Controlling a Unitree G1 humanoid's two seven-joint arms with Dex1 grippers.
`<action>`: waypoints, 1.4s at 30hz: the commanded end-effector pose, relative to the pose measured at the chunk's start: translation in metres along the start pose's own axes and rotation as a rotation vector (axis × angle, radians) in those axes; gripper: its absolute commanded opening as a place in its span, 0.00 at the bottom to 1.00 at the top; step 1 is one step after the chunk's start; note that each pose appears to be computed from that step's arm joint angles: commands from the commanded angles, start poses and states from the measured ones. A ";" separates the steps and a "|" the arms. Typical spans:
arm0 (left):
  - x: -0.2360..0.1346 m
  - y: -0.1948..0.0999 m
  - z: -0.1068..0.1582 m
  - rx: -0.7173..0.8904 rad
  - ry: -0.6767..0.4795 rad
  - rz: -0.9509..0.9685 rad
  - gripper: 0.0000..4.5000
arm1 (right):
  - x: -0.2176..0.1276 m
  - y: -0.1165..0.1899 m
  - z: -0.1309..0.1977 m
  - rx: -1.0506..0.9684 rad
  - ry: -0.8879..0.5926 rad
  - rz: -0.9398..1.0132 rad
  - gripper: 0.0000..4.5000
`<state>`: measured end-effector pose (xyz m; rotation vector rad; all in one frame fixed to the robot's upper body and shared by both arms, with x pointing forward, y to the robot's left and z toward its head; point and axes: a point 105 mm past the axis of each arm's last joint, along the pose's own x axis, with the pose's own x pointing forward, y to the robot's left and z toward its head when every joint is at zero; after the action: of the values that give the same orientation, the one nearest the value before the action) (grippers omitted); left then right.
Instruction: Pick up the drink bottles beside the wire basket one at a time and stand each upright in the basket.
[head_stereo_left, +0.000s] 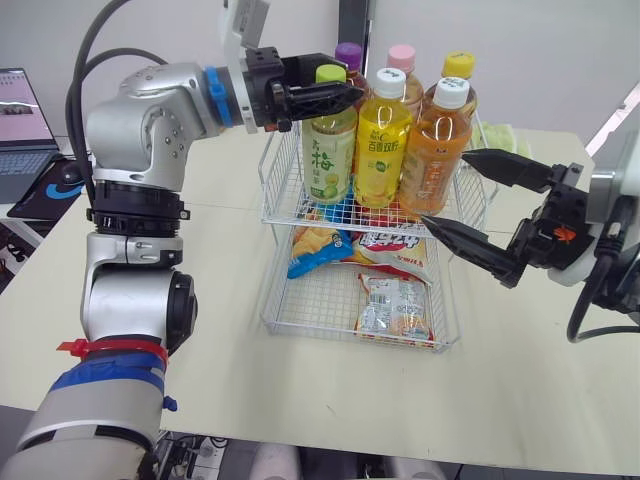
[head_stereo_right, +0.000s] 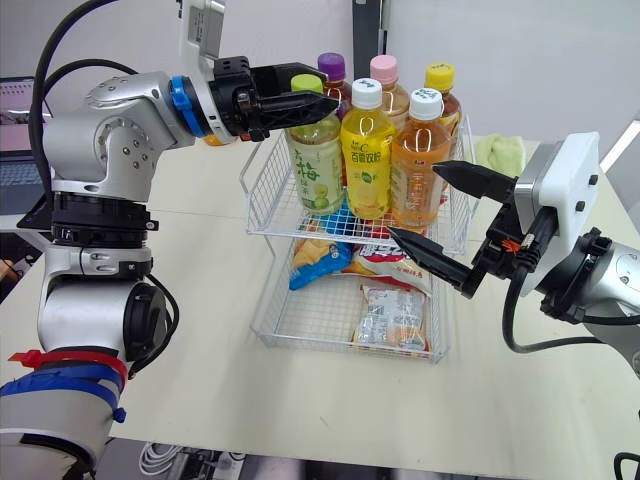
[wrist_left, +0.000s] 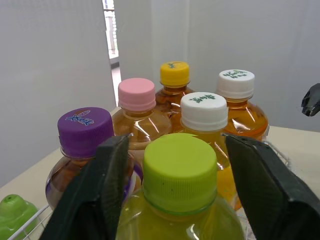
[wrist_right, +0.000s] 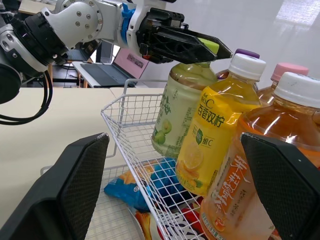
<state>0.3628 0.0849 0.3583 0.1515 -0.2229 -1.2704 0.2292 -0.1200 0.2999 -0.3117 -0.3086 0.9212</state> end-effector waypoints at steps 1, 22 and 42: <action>-0.011 0.002 0.029 0.048 -0.072 0.019 0.92 | -0.004 0.000 0.012 -0.051 -0.031 -0.010 1.00; -0.242 0.044 -0.053 0.078 0.040 0.832 0.99 | -0.106 -0.161 -0.041 -0.020 0.226 -0.404 1.00; -0.214 0.037 -0.204 0.074 0.311 1.030 0.99 | -0.162 -0.146 -0.201 0.065 0.386 -0.812 1.00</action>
<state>0.3862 0.2978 0.1364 0.2280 0.0017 -0.2193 0.3220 -0.3565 0.1287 -0.2190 0.0555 0.0977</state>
